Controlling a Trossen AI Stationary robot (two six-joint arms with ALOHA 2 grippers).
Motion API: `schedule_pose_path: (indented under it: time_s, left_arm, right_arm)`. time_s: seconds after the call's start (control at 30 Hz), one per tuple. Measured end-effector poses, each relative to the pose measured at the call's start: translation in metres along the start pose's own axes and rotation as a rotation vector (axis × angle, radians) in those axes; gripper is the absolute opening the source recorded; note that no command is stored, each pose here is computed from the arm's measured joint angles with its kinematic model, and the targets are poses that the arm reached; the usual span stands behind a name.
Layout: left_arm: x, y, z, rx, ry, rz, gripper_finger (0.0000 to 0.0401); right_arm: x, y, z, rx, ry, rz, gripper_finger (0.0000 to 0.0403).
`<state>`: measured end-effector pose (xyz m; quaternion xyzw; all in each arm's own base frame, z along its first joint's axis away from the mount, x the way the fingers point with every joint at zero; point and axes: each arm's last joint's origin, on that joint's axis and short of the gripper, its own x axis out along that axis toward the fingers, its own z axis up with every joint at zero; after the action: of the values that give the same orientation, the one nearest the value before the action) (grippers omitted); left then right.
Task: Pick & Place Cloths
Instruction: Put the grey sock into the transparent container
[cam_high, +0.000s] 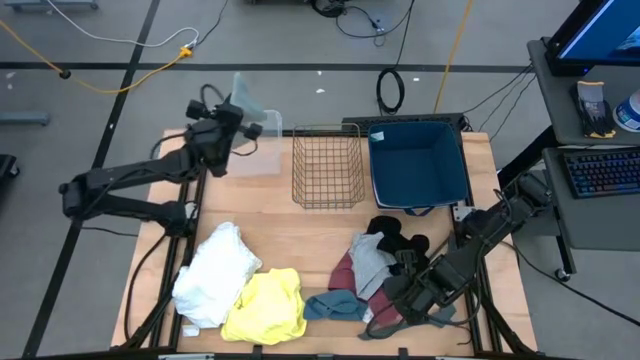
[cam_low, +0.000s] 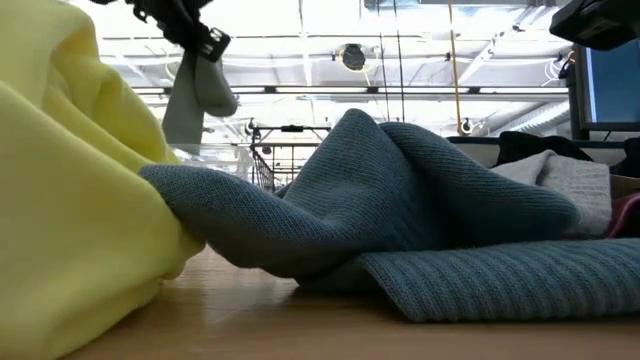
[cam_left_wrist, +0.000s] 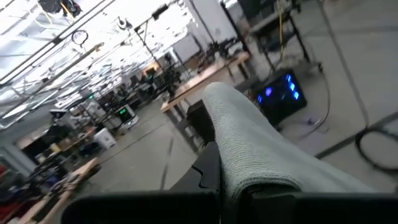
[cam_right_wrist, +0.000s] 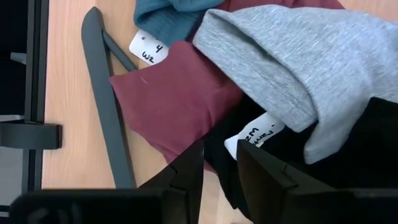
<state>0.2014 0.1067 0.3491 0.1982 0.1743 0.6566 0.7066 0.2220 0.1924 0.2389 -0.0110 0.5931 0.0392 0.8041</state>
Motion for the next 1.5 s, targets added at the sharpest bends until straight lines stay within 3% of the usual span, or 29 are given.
schedule_pose_path:
  time_s: [0.13,0.53,0.8,1.1,1.5]
  left_arm:
    - [0.014,-0.009,-0.012,0.048,0.052,-0.02,0.0]
    - [0.045,-0.014,-0.042,0.054,0.192,-0.098,0.0]
    - [0.05,-0.011,-0.065,0.058,0.346,-0.176,0.0]
    - [0.055,-0.008,-0.08,0.026,0.442,-0.341,0.0]
    - [0.059,-0.003,-0.092,-0.019,0.536,-0.452,0.0]
  right_arm:
    - [0.0,0.0,0.0,0.01,-0.001,-0.001,0.0089]
    - [0.0,0.001,0.001,0.012,-0.008,0.005,0.0089]
    - [0.0,0.001,0.001,0.013,-0.013,0.008,0.0089]
    - [0.0,0.001,0.002,0.015,-0.02,0.014,0.0089]
    - [0.0,0.003,0.004,0.02,-0.042,0.03,0.0089]
